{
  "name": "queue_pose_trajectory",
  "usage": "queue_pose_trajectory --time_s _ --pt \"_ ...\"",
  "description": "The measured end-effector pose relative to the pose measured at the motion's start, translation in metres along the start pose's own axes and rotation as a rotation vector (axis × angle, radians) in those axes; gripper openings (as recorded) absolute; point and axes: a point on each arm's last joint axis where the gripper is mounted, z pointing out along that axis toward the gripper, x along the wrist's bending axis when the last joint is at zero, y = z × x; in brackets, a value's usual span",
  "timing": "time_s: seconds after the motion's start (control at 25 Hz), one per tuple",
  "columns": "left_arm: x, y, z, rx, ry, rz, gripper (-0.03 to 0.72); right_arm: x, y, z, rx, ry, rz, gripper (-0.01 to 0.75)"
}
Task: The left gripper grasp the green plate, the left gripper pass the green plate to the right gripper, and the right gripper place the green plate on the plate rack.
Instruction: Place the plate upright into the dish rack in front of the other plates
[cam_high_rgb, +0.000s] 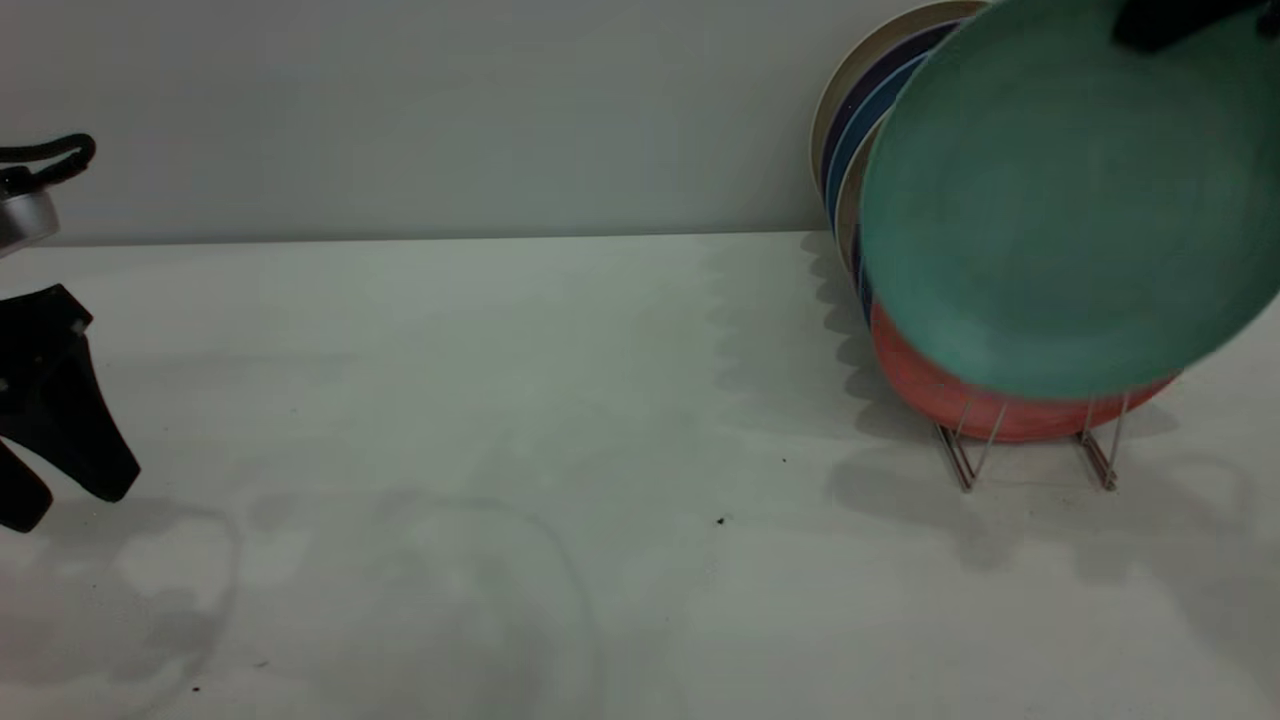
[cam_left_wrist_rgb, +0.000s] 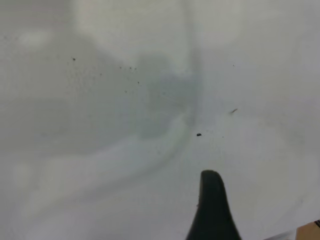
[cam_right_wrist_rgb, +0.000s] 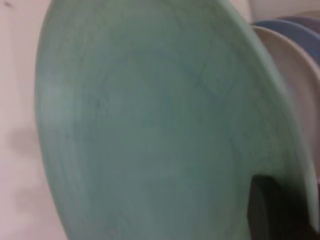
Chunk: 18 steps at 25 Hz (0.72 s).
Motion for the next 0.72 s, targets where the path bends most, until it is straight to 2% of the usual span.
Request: queue_pose_trajectory --time_s 0.2,0.4,0.72 --pt "0.001 0.002 0.0 -0.022 0.013 0.0 0.567 -0.011 -0.005 -0.004 0.045 -0.064 -0.025 0.039" --pt "0.002 0.003 0.0 -0.031 0.018 0.0 0.567 -0.015 -0.005 -0.004 0.045 -0.114 -0.038 0.039" --pt "0.002 0.003 0.0 -0.037 0.021 0.0 0.566 -0.014 -0.009 0.011 0.057 -0.101 -0.059 0.039"
